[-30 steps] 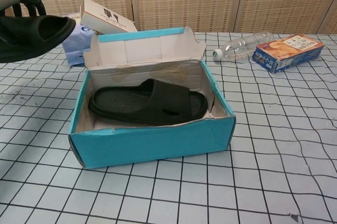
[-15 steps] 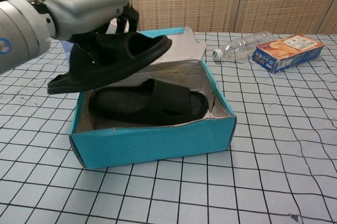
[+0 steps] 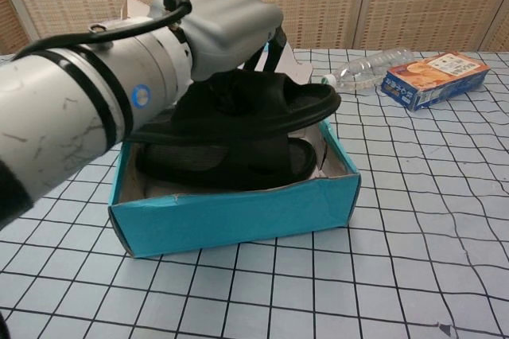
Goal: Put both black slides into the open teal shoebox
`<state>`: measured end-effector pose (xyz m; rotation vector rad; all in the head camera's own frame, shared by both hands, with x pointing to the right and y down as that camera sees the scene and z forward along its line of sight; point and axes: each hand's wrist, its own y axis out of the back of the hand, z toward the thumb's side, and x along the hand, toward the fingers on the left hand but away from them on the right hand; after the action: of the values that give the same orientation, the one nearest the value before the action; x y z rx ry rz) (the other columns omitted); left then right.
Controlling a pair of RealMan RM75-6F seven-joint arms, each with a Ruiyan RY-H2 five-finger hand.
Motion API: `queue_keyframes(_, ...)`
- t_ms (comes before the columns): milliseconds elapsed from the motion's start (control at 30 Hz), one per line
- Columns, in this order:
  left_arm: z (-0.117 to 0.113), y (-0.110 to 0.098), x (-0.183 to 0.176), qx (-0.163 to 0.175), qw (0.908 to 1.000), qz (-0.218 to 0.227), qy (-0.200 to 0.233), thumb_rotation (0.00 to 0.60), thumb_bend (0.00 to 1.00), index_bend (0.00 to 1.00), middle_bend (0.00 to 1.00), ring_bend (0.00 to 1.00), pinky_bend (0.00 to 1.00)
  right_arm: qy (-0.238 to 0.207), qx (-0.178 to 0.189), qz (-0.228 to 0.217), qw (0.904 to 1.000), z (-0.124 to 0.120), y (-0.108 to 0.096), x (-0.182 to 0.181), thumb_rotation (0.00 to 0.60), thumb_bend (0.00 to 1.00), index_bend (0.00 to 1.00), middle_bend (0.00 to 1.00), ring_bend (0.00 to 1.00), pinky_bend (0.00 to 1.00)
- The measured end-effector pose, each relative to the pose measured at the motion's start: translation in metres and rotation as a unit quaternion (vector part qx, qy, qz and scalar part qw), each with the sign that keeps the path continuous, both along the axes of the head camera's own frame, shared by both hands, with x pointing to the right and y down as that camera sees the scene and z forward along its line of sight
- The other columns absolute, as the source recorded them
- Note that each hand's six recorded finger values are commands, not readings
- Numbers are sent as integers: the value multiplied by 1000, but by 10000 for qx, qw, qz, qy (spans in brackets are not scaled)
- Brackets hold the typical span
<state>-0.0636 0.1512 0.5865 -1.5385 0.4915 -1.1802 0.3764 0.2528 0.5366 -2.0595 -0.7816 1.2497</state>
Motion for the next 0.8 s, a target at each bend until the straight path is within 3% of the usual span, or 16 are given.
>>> queue_keyframes(233, 8, -1, 10, -34, 9999, -93, -139, 600, 385, 588, 848, 794, 624, -32, -11, 32, 10000, 0, -2, 1, 527, 139, 0, 0, 0, 0)
queue_keyframes(400, 30, 0, 18, -65, 9983, -294, -494, 600, 379, 549, 856, 802, 636, -101, -38, 12, 9999, -1, -1, 1, 528, 139, 0, 0, 0, 0)
queue_keyframes(533, 49, 2, 22, -285, 9956, -444, -778, 600, 379, 523, 865, 809, 644, -122, -24, 43, 9999, -2, -2, 3, 527, 139, 0, 0, 0, 0)
queue_keyframes(733, 57, 5, 29, -272, 9941, -439, -958, 600, 369, 342, 852, 811, 656, -130, -56, 41, 9999, -2, -3, 5, 527, 138, 0, 0, 0, 0)
queue_keyframes(800, 59, 7, 28, -326, 9937, -451, -976, 600, 360, 241, 815, 810, 662, -126, -67, 40, 9999, -1, -3, 5, 527, 138, 0, 0, 0, 0)
